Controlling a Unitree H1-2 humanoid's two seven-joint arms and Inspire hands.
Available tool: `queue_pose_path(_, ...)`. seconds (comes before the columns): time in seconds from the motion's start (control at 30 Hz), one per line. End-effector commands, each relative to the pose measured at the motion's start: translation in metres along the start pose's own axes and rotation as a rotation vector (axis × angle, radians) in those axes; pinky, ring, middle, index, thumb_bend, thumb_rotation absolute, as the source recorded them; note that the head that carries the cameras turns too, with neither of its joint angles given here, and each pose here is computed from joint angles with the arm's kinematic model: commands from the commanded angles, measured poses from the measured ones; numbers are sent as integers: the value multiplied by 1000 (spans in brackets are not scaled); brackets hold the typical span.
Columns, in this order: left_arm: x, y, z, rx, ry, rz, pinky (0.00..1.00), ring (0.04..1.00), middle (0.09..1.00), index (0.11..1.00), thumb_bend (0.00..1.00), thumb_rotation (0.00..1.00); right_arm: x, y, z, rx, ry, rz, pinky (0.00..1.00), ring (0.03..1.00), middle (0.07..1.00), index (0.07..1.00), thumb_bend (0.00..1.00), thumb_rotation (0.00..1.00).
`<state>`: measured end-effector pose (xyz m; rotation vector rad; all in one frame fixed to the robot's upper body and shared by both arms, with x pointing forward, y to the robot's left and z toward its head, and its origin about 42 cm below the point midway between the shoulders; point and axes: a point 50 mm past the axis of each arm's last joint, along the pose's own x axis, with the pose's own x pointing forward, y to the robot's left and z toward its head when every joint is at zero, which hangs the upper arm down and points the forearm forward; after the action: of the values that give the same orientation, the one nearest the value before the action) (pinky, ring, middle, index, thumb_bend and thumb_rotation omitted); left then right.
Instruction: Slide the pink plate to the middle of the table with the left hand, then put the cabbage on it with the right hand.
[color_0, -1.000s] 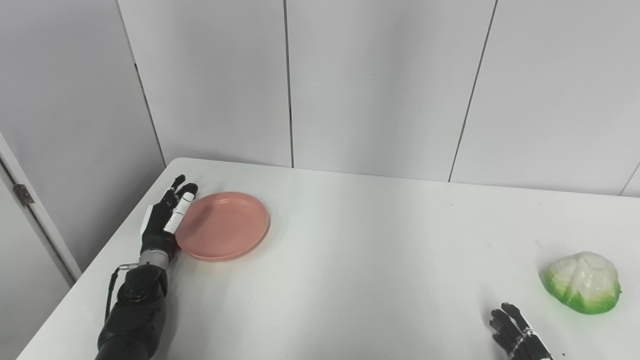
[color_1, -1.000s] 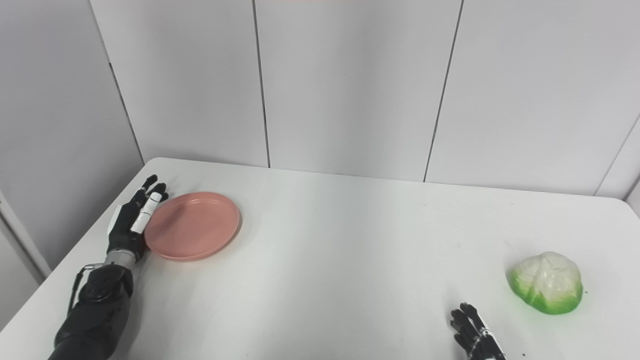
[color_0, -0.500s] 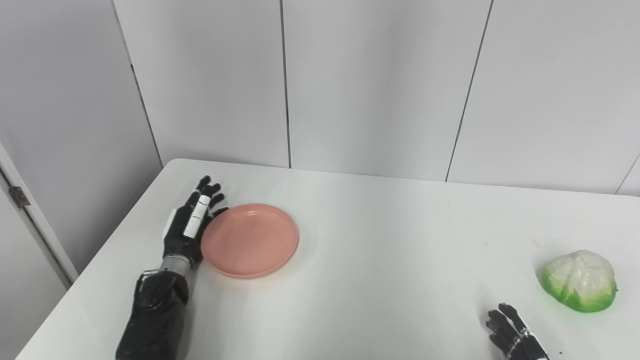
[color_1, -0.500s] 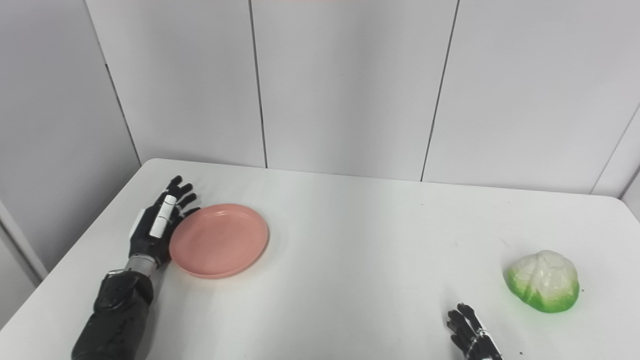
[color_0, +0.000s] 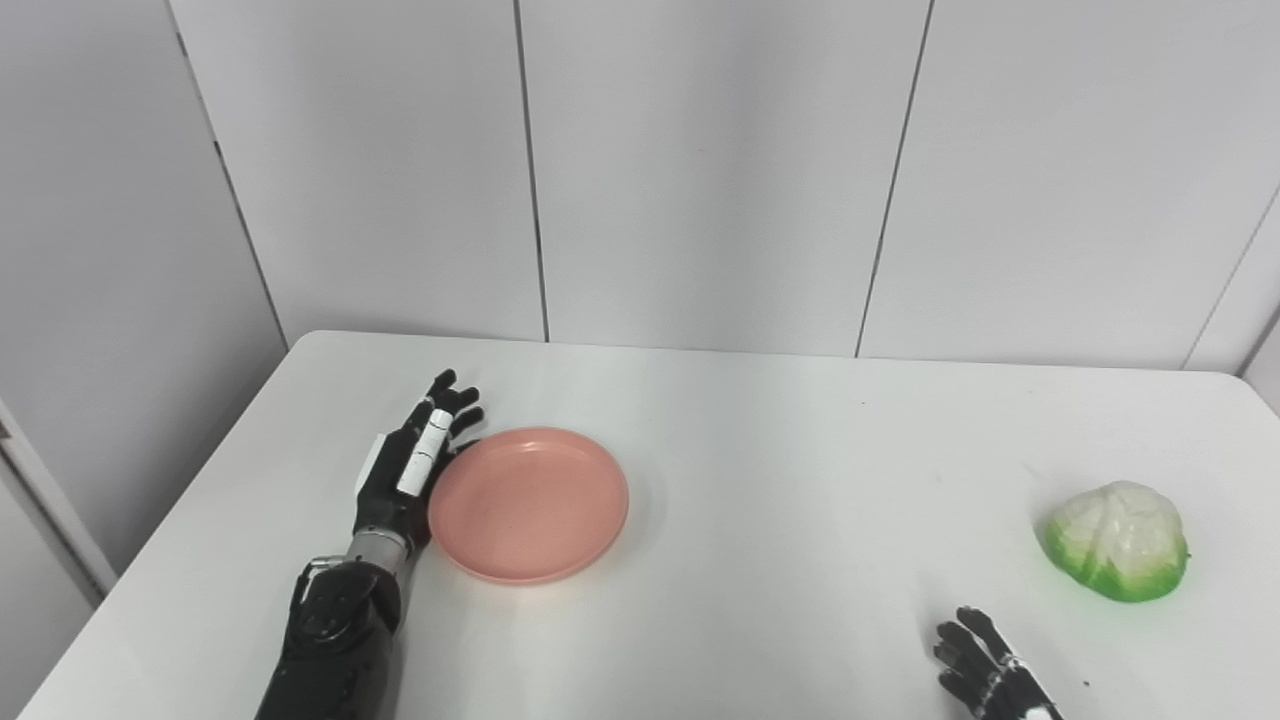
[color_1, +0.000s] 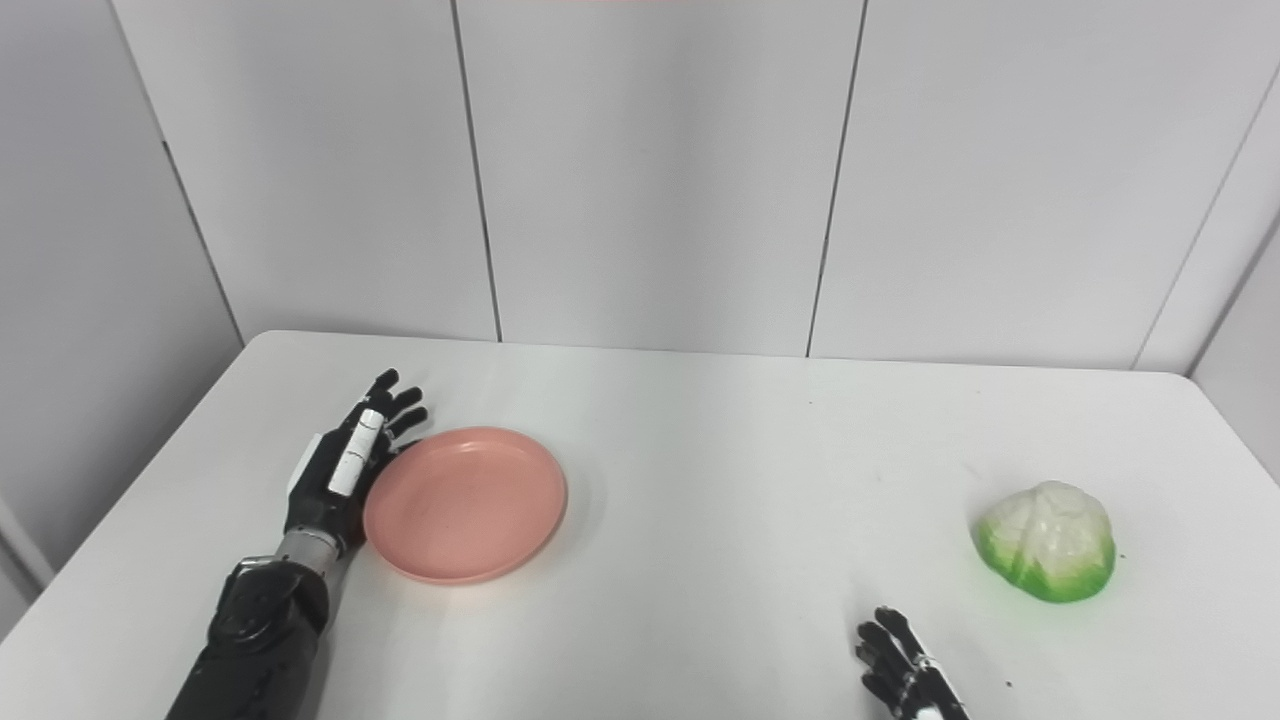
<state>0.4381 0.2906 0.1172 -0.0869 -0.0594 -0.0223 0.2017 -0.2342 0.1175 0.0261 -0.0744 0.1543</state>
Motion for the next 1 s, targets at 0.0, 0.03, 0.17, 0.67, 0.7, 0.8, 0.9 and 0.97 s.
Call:
queue_pose_path(0.0,-6,-18,-13,-4,40,-19,681,868,883,908,898,769,3,8,2,15,7,15,906,887,881,900,848,979)
queue_pose_path(0.03,-7,-22,-16,-6,47,-26,690,877,888,913,896,774,3,9,2,15,7,15,905,885,879,900,847,980)
queue_pose_path(0.17,-17,-44,-29,-49,85,-41,702,885,894,913,894,764,5,14,3,22,4,13,913,890,882,905,842,984)
queue_pose_path(0.67,-40,-122,-44,-103,128,-39,773,895,909,959,840,833,10,37,7,-2,19,11,913,883,874,901,827,1000)
queue_pose_path(0.7,-41,-124,-44,-108,128,-40,769,899,910,959,835,833,11,38,7,-4,19,11,918,886,875,901,824,1000)
queue_pose_path(0.8,-51,-135,-48,-141,138,-48,779,906,914,961,827,828,13,42,7,-6,18,11,922,886,878,900,816,1000)
queue_pose_path(0.9,-57,-137,-52,-167,144,-55,798,907,917,959,824,829,16,47,5,-11,24,5,916,885,880,899,821,1000)
queue_pose_path(0.97,-59,-134,-54,-180,146,-53,815,905,911,950,839,813,18,51,4,-13,27,-1,903,887,886,897,833,1000)
